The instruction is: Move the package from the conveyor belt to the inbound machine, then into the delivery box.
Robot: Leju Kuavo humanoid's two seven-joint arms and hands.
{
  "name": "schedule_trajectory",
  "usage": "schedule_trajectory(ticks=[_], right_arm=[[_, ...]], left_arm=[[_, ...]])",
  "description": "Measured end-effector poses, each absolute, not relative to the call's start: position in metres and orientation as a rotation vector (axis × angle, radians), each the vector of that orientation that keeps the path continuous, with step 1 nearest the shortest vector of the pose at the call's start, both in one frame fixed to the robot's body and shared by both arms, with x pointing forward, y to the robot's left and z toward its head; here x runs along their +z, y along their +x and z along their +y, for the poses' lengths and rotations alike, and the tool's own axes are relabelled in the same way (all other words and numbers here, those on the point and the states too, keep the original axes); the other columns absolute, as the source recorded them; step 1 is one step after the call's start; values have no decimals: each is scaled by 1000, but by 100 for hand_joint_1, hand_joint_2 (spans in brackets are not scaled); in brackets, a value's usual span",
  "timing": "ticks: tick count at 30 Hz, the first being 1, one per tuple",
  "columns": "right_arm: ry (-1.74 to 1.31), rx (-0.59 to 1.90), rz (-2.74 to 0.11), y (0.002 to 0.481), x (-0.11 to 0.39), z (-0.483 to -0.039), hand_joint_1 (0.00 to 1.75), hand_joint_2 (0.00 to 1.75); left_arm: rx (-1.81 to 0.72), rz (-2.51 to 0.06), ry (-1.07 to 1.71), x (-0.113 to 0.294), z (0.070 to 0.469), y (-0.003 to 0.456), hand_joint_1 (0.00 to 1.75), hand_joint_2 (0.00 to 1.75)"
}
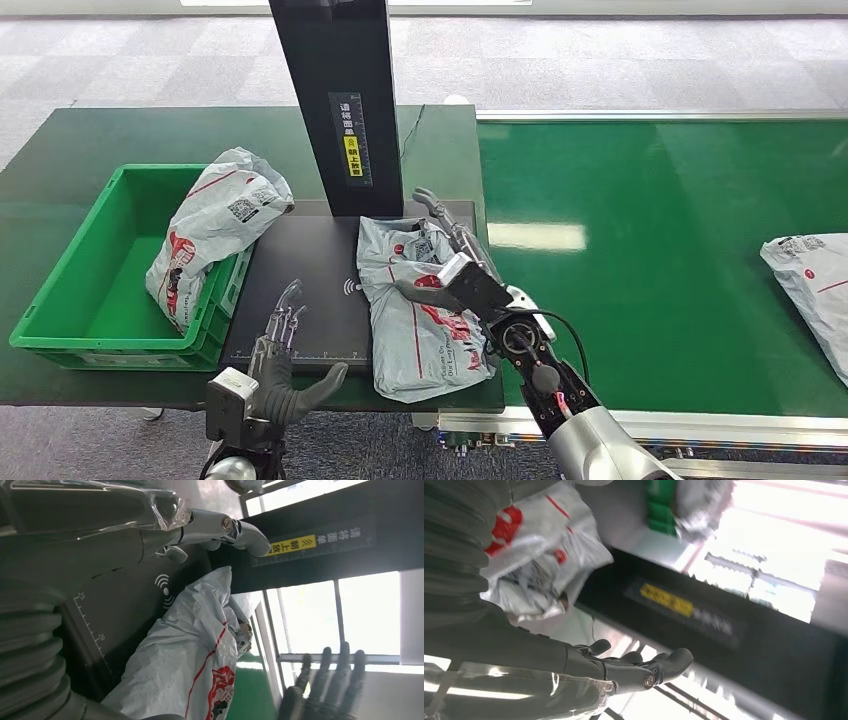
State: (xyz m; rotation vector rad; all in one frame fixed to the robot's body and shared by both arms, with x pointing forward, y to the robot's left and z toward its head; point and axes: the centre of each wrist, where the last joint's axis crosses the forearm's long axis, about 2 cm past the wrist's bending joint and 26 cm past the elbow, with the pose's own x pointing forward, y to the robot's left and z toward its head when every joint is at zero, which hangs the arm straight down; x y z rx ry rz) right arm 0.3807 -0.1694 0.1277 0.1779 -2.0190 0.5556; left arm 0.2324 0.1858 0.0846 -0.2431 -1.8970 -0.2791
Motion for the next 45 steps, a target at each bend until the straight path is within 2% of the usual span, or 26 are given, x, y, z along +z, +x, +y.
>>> schedule_trajectory(ticks=[2, 5, 9, 12, 26, 29, 32, 37, 44, 45], right_arm=[[140, 483, -2047, 379, 132, -176, 0, 175], [61, 193, -2091, 364, 143, -213, 0, 175], [175, -13, -2047, 344, 137, -237, 0, 175], [241, -71, -1994, 331, 132, -249, 0, 175], [246, -100, -1917, 307, 127, -270, 0, 175], [227, -47, -1873, 297, 121, -272, 0, 175], [203, 7, -1851, 288, 115, -275, 0, 175], [164, 70, -1843, 280, 111, -278, 0, 175], [111, 69, -1847, 280, 116, -281, 0, 175], [104, 65, -1847, 279, 116, -282, 0, 175]], left_arm=[[-346, -1916, -219, 90, 187, 241, 0, 175], [-566, -1966, -158, 117, 190, 284, 0, 175], [-663, -1977, -138, 133, 186, 319, 0, 175], [-694, -1992, -149, 139, 182, 330, 0, 175], [-745, -1969, -195, 143, 168, 341, 0, 175], [-923, -1878, 54, 147, 160, 348, 0, 175], [-1159, -1679, 262, 144, 149, 359, 0, 175], [-1491, -1359, 282, 125, 142, 368, 0, 175], [-1587, -1230, 350, 118, 138, 372, 0, 175], [-1589, -1224, 357, 118, 138, 372, 39, 175]])
